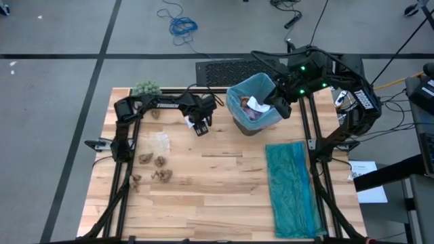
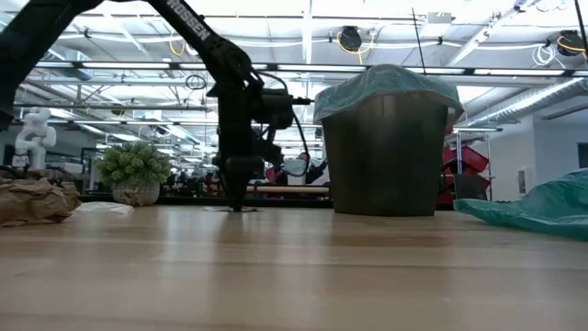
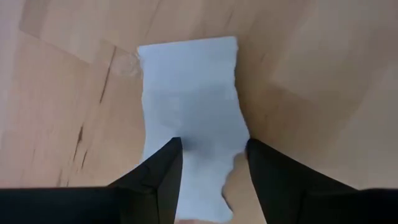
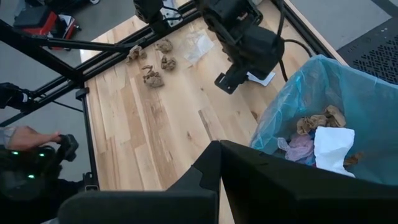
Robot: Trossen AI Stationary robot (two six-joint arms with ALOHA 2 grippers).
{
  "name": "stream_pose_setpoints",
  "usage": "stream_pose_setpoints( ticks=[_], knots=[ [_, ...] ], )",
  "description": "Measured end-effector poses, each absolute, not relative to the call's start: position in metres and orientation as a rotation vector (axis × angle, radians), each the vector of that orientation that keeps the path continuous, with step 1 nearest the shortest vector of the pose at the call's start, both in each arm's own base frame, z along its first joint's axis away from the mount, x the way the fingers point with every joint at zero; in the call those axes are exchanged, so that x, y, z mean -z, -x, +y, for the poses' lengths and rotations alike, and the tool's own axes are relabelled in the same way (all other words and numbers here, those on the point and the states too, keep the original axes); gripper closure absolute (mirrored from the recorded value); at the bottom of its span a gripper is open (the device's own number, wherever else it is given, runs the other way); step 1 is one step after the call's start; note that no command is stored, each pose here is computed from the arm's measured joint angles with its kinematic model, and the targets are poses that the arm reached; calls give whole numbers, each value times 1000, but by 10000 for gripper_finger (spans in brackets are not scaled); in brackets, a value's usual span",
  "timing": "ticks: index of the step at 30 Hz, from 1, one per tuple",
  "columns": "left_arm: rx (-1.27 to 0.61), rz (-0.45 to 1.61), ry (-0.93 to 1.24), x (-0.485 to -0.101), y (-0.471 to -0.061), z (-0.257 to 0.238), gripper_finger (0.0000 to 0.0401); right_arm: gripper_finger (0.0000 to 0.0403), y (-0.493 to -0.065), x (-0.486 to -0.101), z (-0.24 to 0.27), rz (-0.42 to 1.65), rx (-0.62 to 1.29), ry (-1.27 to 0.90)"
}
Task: Place trash/remove bag and relplace
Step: Put the white paper into the trash bin
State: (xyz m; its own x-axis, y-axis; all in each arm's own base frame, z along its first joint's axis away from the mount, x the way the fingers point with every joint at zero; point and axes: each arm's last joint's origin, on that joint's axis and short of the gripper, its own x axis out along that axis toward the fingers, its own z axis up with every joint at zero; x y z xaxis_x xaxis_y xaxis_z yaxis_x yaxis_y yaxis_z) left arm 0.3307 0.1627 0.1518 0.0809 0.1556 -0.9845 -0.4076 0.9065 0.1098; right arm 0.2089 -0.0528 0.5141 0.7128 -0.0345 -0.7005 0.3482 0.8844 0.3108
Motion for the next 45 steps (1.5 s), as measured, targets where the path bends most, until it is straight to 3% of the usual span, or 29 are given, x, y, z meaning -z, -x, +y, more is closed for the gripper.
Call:
stream_pose_setpoints(
  ticks=[7, 14, 23, 35, 40, 45],
  knots=[
    [-428, 1493, 180, -132, -333, 166, 239, 403, -209, -514, -53, 751, 223, -457],
    [-401, 1461, 215, -137, -333, 165, 386, 403, -209, -514, -53, 750, 221, -453],
    [-406, 1431, 212, -159, -329, 164, 400, 403, -210, -515, -53, 736, 211, -426],
    [-437, 1243, 183, -242, -302, 152, 401, 403, -211, -517, -54, 719, 203, -391],
    [-436, 1057, 256, -287, -283, 142, 401, 403, -213, -518, -55, 698, 220, -372],
    [-389, 736, 374, -333, -271, 134, 401, 403, -214, -520, -55, 669, 217, -350]
  ],
)
